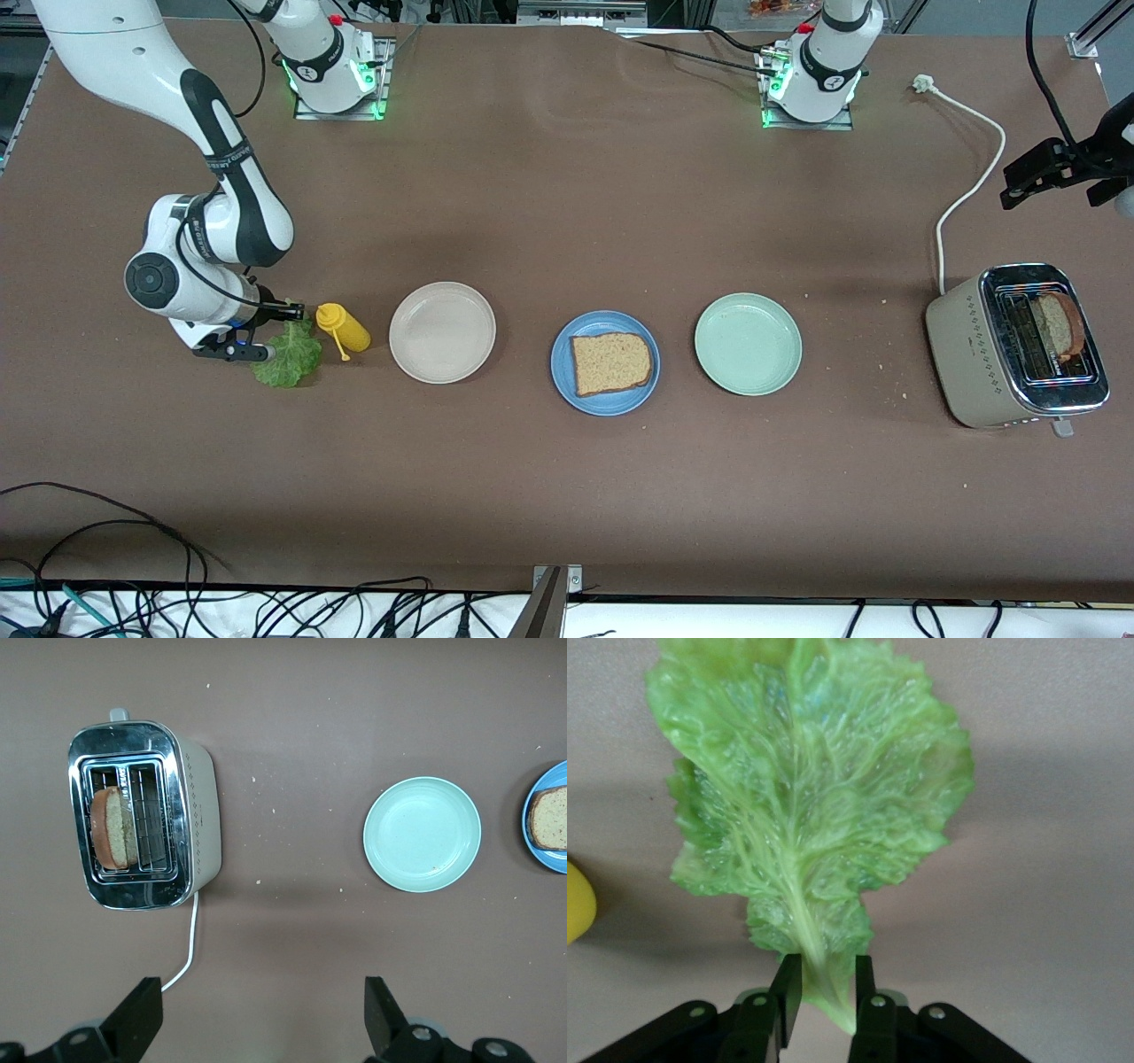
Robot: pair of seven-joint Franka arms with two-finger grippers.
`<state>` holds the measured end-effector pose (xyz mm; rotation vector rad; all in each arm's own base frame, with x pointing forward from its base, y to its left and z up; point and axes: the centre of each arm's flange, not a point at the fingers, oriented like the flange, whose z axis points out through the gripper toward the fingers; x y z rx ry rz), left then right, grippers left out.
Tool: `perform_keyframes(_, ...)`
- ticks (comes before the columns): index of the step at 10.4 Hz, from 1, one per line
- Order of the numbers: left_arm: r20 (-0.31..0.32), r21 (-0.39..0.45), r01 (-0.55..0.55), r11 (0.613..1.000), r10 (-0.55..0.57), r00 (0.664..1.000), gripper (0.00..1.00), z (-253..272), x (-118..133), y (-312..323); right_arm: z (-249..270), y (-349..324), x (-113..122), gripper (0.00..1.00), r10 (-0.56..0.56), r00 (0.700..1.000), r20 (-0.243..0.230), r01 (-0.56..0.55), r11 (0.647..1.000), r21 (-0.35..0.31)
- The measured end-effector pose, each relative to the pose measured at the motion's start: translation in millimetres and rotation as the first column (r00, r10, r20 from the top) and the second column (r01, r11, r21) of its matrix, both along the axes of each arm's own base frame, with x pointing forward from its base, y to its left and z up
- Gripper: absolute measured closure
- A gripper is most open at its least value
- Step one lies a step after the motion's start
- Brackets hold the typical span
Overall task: Make sandwich in blue plate with both arms
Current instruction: 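Lift the lettuce leaf with the right gripper toward the blue plate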
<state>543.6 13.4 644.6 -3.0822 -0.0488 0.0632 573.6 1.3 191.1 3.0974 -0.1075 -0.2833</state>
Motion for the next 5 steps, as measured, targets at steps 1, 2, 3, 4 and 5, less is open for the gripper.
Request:
perform_keyframes(1, 0.0, 0.0, 0.0, 1.0, 0.0, 1.0, 0.0, 0, 0, 0, -3, 0, -1, 0.75, 0.0, 1.0, -0.005, 0.0, 1.0, 0.0)
perform_keyframes(2, -0.001, 0.0, -0.001, 1.0, 0.001, 1.0, 0.0, 0, 0, 0, -3, 0, -1, 0.92, 0.0, 1.0, -0.006, 0.0, 1.0, 0.0)
perform_keyframes(3, -0.001, 0.0, -0.002, 1.0, 0.002, 1.0, 0.0, 0, 0, 1, -2, 0, 1, 0.97, 0.0, 1.0, -0.001, 0.0, 1.0, 0.0)
perform_keyframes(4, -0.001, 0.0, -0.003, 1.0, 0.003, 1.0, 0.0, -1, 0, 1, 3, 0, 6, 0.97, 0.002, 1.0, 0.011, -0.002, 1.0, 0.0)
perform_keyframes(5, -0.001, 0.0, -0.003, 1.0, 0.003, 1.0, 0.0, -1, 0, 1, 9, 0, 12, 0.97, 0.004, 1.0, 0.025, -0.004, 1.0, 0.0)
